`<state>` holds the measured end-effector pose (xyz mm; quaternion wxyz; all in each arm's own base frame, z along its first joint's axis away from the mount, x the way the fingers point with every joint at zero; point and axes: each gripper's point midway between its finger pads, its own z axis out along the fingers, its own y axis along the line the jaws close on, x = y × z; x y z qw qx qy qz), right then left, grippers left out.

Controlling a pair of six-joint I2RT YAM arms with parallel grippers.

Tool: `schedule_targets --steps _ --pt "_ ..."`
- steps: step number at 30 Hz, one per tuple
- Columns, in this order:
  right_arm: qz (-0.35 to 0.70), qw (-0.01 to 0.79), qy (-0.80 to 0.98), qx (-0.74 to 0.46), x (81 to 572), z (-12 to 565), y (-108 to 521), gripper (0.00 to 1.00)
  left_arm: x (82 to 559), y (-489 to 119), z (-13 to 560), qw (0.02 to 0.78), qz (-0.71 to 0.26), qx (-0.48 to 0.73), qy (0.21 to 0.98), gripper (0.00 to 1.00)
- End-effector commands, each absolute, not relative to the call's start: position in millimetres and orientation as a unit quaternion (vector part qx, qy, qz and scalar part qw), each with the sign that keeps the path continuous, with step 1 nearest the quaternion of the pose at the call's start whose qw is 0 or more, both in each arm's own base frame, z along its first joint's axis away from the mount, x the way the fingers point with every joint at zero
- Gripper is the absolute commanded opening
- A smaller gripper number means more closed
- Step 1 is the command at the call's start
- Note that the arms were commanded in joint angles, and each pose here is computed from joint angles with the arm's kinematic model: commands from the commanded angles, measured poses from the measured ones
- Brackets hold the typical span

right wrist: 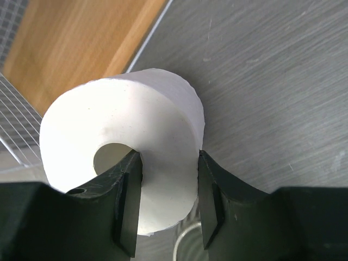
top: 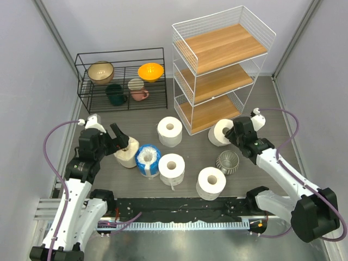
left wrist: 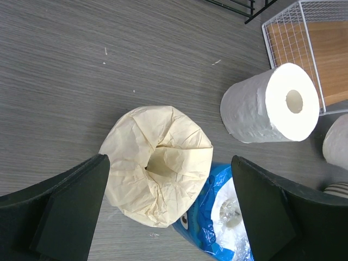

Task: Place and organize the paper towels onto the shelf

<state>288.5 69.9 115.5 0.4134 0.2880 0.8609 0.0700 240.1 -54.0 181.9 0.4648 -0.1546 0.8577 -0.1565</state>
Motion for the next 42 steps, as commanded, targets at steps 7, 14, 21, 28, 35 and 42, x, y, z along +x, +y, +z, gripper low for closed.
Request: schedule_targets --steps 7,14,21,28,35,42 --pt "0.124 0.537 0.750 0.367 366 175 61 0.11 241 -63 185 0.468 -0.179 -0.136 0.855 1.00" --pt "0.112 0.560 0.738 0.359 408 186 65 0.11 241 -65 184 0.466 -0.183 -0.134 0.855 1.00" --pt "0.112 0.582 0.720 0.362 428 202 62 0.11 241 -65 184 0.466 -0.183 -0.133 0.856 1.00" --pt "0.108 0.574 0.721 0.372 452 186 57 0.12 242 -66 182 0.461 -0.184 -0.133 0.858 1.00" --pt "0.106 0.571 0.722 0.377 470 172 52 0.12 242 -66 182 0.460 -0.183 -0.134 0.859 1.00" --pt "0.114 0.560 0.734 0.367 479 170 56 0.13 242 -66 182 0.460 -0.182 -0.134 0.859 1.00"
